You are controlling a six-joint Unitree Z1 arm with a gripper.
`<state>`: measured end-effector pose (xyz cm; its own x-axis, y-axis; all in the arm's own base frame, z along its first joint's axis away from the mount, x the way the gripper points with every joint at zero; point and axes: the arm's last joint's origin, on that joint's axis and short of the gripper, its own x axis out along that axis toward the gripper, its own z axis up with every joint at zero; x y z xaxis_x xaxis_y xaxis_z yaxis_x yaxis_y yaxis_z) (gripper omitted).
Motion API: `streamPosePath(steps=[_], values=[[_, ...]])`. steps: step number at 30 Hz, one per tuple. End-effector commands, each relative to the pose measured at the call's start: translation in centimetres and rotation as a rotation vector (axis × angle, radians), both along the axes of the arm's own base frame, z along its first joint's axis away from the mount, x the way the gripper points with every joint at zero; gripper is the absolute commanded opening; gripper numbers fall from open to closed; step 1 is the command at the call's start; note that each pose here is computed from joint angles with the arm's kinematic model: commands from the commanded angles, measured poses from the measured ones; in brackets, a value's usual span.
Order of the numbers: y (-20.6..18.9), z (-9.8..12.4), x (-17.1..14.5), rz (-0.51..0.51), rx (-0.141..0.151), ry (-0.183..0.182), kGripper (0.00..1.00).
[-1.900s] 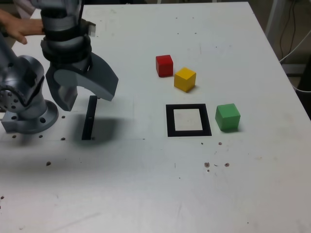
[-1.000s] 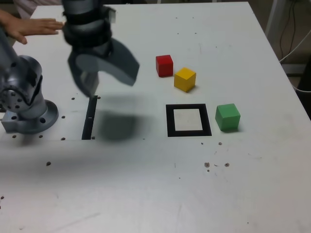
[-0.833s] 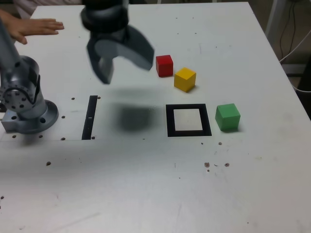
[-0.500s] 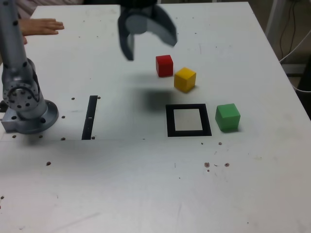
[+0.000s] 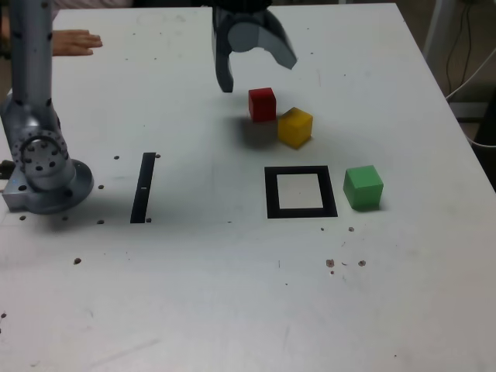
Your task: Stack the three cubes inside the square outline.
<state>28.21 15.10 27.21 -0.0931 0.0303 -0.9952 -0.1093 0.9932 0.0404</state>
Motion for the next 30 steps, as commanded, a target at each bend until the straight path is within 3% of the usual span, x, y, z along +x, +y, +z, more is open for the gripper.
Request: streamPosePath(steps=[1, 9, 20, 30], values=[[0.3, -0.7, 0.2, 0.003, -0.004, 0.014, 0.97], [1.3, -3.1, 1.1, 0.013, -0.015, 0.079, 0.93], [2.5, -4.4, 2.8, 0.014, 0.027, 0.092, 0.81], [2.9, -5.8, 3.7, 0.029, 0.026, 0.118, 0.66]])
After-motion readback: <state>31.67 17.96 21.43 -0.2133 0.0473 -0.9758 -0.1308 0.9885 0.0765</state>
